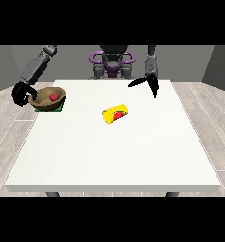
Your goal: Pick the cup and pour the ball into the bowl, then pick the bowl and place it on the pad
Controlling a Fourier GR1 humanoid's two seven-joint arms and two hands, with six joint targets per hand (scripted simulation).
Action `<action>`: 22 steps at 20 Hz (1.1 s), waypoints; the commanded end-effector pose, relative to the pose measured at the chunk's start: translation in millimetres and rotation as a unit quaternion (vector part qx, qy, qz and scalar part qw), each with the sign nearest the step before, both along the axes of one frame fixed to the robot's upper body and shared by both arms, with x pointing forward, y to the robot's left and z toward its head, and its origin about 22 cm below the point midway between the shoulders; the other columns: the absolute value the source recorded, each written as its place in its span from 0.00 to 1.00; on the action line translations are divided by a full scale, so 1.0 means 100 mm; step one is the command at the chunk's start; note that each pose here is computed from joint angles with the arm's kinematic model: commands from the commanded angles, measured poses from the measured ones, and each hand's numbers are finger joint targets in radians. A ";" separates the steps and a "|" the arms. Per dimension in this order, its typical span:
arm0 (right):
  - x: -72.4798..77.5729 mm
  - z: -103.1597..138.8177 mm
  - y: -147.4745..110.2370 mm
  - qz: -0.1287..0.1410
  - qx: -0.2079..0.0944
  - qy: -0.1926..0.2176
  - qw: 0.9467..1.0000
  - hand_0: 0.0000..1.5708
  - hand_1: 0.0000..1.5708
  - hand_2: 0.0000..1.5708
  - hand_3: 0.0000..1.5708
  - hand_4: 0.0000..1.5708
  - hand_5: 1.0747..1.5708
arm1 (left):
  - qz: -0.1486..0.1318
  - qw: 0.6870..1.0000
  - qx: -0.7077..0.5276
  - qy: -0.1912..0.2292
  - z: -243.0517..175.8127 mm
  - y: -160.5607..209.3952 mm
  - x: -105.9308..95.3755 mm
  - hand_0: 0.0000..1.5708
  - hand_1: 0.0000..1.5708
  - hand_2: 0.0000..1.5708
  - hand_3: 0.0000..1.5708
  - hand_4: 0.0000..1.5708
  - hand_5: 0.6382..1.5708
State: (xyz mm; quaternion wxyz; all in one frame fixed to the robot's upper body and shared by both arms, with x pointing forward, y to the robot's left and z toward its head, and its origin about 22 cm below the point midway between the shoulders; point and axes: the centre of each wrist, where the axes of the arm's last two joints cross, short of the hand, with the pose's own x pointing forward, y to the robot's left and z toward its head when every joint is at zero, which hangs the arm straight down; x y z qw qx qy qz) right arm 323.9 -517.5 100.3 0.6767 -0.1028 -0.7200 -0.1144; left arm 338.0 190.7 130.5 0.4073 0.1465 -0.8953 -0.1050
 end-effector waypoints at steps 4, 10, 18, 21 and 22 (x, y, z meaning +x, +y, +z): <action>0.09 0.13 0.01 0.000 0.056 -0.022 0.998 1.00 1.00 1.00 0.00 0.53 1.00 | 0.000 1.000 -0.008 0.003 0.12 0.05 -0.04 0.00 0.00 0.00 0.00 0.00 0.99; -0.02 -0.08 -0.01 0.009 0.041 0.049 0.998 1.00 1.00 1.00 0.52 0.47 1.00 | -0.008 0.999 -0.013 0.038 -0.04 0.07 -0.14 0.00 0.00 0.00 0.00 0.00 0.99; -0.02 -0.15 0.03 0.016 -0.032 0.067 0.997 1.00 1.00 1.00 0.77 0.43 0.97 | -0.009 0.999 -0.029 0.014 0.13 0.03 -0.17 0.00 0.00 0.00 0.00 0.00 0.99; -0.18 0.20 -0.28 -0.083 -0.037 0.082 0.993 1.00 1.00 0.95 0.73 0.00 0.97 | -0.020 1.000 -0.015 -0.015 0.18 0.00 -0.24 0.00 0.00 0.00 0.00 0.00 0.99; -0.27 0.23 -0.36 -0.063 -0.051 0.080 0.994 0.70 0.70 0.67 0.56 0.00 0.94 | -0.015 1.000 -0.019 -0.005 0.11 0.02 -0.33 0.00 0.00 0.00 0.00 0.00 0.99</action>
